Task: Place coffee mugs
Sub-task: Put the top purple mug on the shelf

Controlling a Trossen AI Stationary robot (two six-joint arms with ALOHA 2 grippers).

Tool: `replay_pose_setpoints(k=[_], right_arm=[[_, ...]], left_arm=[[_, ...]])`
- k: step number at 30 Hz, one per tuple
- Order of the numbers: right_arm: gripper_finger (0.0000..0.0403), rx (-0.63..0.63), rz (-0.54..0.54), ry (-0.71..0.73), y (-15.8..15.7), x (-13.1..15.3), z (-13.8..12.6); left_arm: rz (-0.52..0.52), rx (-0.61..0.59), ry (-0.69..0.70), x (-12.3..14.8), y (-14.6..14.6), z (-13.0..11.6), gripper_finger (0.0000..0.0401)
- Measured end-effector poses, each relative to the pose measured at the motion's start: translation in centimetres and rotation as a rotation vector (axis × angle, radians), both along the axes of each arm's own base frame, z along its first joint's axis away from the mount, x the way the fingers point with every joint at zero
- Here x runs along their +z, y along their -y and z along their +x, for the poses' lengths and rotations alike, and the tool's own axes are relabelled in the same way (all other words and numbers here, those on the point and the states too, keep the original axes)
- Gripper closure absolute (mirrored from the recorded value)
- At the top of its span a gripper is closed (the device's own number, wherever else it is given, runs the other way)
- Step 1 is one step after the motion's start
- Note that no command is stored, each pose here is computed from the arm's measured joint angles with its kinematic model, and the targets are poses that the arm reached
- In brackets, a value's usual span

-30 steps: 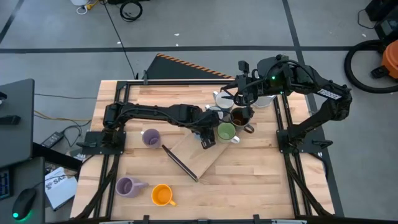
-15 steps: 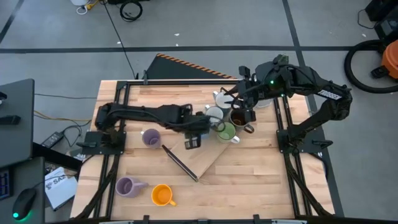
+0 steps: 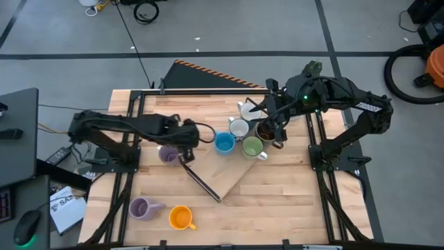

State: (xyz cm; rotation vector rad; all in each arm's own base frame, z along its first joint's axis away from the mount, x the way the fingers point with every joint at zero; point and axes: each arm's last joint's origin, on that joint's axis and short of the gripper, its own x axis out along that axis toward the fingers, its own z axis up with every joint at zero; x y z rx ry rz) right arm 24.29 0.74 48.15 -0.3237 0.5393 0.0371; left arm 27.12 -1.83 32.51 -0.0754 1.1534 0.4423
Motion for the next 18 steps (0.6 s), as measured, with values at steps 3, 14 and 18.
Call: replay_pose_setpoints(k=[3,14,18], right_arm=[[0.0268,0.001,-0.001,0.002,0.0,0.0,0.0],[0.0268,0.004,-0.008,0.003,0.0,0.0,0.0],[0.0268,0.004,-0.007,0.007,0.0,0.1,0.1]], left_arm=[[-0.014,0.038,-0.005,-0.1,-0.4,-1.9,0.0282],[-0.23,-0.059,-0.192,-3.9,0.7,-6.5,0.0282],[-0.229,-0.104,-0.27,-6.1,1.7,-7.2,0.0282]])
